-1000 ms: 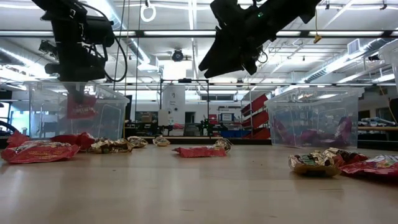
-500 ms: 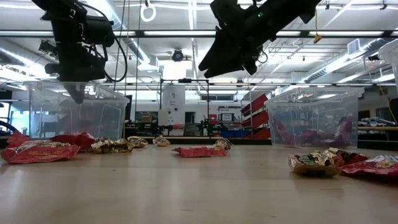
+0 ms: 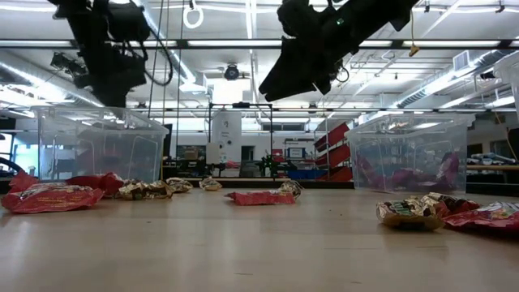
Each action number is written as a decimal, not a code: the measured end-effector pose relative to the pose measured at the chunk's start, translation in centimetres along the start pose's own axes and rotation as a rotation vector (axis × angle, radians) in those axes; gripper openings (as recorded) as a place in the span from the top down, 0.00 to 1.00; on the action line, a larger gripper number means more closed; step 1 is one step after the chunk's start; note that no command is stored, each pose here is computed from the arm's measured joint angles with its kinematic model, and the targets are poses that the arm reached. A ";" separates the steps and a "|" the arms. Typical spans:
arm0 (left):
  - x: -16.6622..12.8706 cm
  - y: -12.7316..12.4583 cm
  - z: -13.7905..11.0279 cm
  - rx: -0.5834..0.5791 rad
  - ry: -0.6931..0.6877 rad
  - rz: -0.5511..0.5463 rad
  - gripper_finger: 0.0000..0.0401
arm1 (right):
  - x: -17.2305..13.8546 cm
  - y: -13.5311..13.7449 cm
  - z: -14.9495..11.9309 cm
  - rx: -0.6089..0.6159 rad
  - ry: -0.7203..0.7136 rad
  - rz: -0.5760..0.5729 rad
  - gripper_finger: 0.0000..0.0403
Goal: Sort candy
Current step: Put the red candy into the top left transparent bin
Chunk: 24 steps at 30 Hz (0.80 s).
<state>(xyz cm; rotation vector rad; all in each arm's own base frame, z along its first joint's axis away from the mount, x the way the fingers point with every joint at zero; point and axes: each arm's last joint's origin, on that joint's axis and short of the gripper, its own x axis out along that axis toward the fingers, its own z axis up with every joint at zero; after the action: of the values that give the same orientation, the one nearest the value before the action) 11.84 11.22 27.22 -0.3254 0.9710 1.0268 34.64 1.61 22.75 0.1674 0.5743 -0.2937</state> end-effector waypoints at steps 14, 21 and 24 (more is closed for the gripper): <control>-5.5 -1.8 1.2 0.203 -0.389 -0.362 0.91 | 4.0 2.6 -5.0 -0.376 0.184 0.108 0.68; -5.7 -3.4 0.8 0.283 -0.428 -0.468 0.91 | 5.3 3.9 -7.3 -0.410 0.235 0.119 0.68; -5.6 -3.9 0.6 0.300 -0.443 -0.491 0.91 | 5.5 4.3 -7.8 -0.405 0.249 0.114 0.67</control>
<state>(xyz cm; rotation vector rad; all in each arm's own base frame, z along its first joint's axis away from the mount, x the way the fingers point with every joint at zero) 14.50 6.39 31.35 -0.0704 0.5860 0.4632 36.40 6.25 13.57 -0.1568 0.8553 -0.0415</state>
